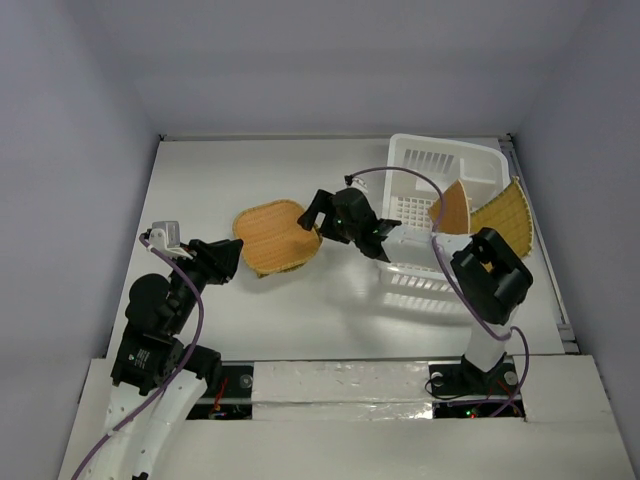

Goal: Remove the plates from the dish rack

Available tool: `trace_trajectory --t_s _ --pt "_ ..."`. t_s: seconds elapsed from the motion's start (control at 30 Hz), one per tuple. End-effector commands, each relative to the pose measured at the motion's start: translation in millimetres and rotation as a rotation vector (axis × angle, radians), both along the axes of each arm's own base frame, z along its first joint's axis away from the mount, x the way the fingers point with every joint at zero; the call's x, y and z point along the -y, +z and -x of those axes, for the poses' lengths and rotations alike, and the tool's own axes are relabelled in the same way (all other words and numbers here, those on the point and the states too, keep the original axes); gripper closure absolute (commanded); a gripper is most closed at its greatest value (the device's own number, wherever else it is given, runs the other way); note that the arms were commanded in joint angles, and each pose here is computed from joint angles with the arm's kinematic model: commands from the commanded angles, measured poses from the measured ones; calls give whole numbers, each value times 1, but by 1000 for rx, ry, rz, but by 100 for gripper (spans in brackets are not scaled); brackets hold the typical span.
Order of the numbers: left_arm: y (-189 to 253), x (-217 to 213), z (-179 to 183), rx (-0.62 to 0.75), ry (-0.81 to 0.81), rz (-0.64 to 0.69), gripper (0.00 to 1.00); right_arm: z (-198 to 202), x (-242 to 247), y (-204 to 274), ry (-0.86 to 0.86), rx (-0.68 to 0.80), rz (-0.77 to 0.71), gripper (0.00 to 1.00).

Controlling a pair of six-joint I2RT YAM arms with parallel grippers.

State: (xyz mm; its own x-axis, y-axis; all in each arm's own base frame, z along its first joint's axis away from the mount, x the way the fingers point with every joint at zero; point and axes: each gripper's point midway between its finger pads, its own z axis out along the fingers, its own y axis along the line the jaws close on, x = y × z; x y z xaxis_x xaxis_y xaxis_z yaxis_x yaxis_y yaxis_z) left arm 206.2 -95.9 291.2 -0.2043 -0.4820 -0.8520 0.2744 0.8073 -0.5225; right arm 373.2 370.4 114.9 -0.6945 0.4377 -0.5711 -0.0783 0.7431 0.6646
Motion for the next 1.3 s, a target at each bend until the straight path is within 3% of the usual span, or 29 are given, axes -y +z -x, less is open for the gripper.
trace_trajectory --t_s 0.0,0.13,0.23,0.27,0.4,0.53,0.57,0.63,0.67,0.77,0.8,1.03,1.27 --pt "8 2 -2 35 -10 11 67 -9 9 48 -48 106 60 5" --pt "8 2 -2 37 -11 10 67 -8 23 77 -83 159 107 14" --pt "9 2 -1 41 -10 11 67 -1 57 109 -161 208 163 75" --pt "9 2 -1 40 -13 11 67 2 69 121 -181 236 186 100" --pt "10 4 0 46 -27 6 70 26 157 159 -381 295 385 100" --pt "12 6 2 57 -37 8 82 57 245 176 -529 260 566 100" --pt "13 6 3 62 -39 8 87 65 274 168 -563 204 645 95" --pt "14 5 4 70 -39 7 91 74 303 163 -587 156 712 73" --pt "15 5 5 73 -39 8 93 81 315 154 -579 108 771 53" --pt "16 5 7 76 -43 9 94 82 341 140 -608 33 884 28" --pt "15 5 6 74 -40 10 94 82 346 135 -603 6 906 25" --pt "18 5 10 84 -45 12 81 57 366 118 -588 -82 1035 26" --pt "20 5 11 91 -48 14 77 36 377 96 -565 -130 1142 51"
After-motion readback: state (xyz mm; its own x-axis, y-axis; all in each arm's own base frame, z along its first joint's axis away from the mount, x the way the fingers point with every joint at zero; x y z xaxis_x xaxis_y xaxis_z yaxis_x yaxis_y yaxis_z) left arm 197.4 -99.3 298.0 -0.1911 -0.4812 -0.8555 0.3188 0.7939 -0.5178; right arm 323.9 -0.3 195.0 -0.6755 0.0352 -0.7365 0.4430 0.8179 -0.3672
